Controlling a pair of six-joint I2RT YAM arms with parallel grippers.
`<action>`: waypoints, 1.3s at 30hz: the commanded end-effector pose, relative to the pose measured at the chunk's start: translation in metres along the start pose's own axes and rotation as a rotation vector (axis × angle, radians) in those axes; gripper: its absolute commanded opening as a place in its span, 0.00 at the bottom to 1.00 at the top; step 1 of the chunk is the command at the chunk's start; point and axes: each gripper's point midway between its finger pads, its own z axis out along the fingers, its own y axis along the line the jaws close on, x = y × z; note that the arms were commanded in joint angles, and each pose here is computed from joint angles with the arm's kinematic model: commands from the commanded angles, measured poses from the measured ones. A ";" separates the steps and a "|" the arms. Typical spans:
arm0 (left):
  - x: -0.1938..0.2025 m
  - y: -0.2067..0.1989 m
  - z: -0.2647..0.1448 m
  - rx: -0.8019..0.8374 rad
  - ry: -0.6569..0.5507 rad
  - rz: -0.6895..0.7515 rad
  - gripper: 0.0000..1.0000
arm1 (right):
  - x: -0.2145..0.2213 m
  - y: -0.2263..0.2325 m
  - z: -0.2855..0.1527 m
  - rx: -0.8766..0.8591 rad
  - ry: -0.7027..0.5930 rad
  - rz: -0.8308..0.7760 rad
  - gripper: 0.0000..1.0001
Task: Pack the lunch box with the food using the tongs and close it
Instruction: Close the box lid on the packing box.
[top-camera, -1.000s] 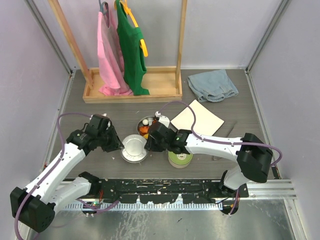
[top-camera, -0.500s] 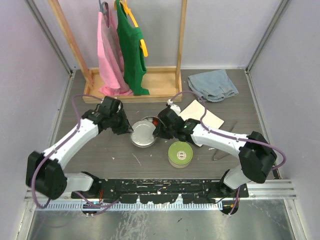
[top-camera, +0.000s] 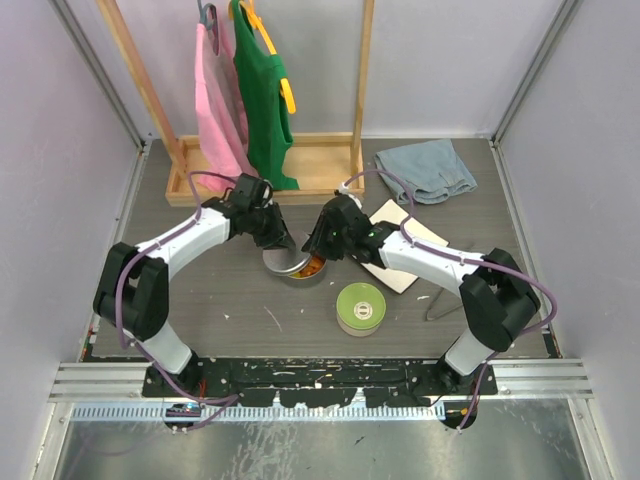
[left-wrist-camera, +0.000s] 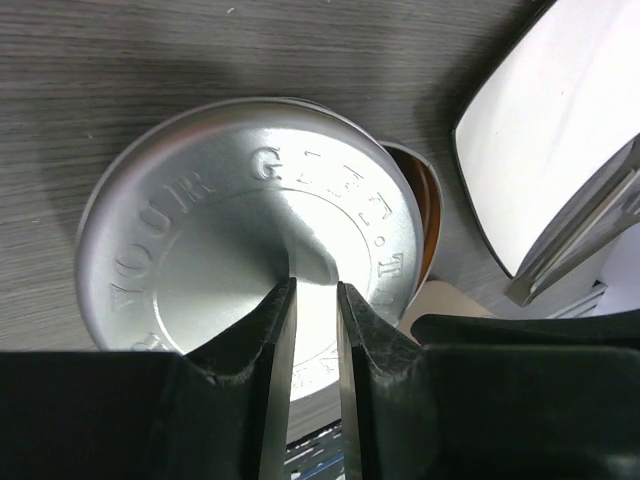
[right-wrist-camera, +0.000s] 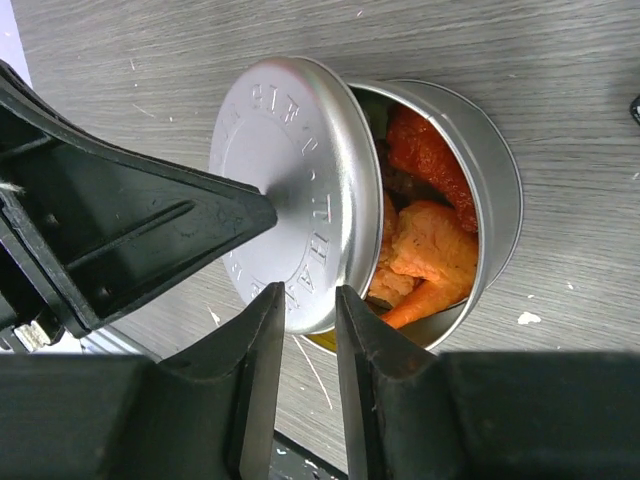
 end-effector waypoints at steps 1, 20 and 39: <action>-0.005 -0.019 -0.004 0.086 -0.018 0.021 0.24 | -0.014 0.023 -0.004 -0.089 -0.031 -0.007 0.34; 0.011 -0.019 -0.002 0.114 0.019 0.030 0.25 | -0.032 -0.004 -0.001 0.121 -0.055 -0.171 0.50; 0.023 -0.043 -0.005 0.185 0.054 0.086 0.25 | -0.017 -0.036 0.009 0.169 -0.006 -0.160 0.68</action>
